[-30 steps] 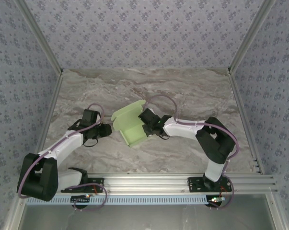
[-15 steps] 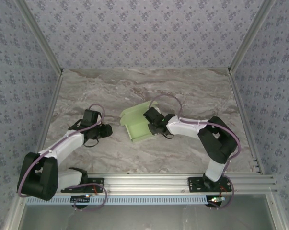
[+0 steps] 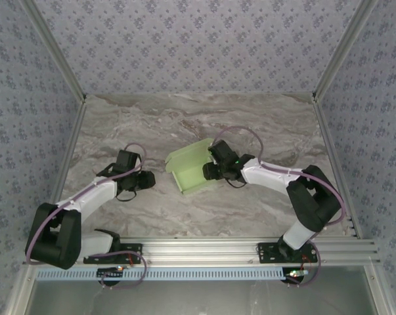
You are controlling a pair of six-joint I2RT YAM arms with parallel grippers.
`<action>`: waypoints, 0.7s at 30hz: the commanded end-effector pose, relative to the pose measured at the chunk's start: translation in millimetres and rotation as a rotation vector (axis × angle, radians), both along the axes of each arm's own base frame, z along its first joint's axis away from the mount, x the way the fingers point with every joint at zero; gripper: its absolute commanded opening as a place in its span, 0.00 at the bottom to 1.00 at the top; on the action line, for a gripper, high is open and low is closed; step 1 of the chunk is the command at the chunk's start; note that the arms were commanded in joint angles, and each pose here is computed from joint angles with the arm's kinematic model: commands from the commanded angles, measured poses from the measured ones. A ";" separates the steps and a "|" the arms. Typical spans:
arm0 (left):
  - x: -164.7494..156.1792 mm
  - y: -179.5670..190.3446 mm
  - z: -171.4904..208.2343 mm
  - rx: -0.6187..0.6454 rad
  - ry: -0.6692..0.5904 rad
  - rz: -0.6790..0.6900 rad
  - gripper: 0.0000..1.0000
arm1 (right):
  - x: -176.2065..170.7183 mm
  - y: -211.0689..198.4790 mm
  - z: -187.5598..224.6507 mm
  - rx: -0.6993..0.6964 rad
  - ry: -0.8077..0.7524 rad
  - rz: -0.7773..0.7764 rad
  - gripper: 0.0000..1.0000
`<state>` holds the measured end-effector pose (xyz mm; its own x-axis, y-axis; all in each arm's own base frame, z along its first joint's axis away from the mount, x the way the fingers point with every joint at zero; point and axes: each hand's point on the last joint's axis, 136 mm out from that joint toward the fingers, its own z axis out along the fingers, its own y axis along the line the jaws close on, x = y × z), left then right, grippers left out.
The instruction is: Fold the paper box
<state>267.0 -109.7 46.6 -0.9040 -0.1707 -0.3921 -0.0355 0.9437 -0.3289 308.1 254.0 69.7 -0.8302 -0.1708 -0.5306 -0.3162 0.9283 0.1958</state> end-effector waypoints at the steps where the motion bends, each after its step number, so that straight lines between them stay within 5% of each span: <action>1: 8.6 -8.3 10.8 -0.013 -0.033 -0.030 0.43 | -3.4 2.5 10.7 0.079 0.001 0.044 0.54; 21: 7.6 -8.2 9.3 -0.002 -0.032 -0.039 0.43 | 6.1 -5.3 -4.2 0.278 0.080 0.127 0.31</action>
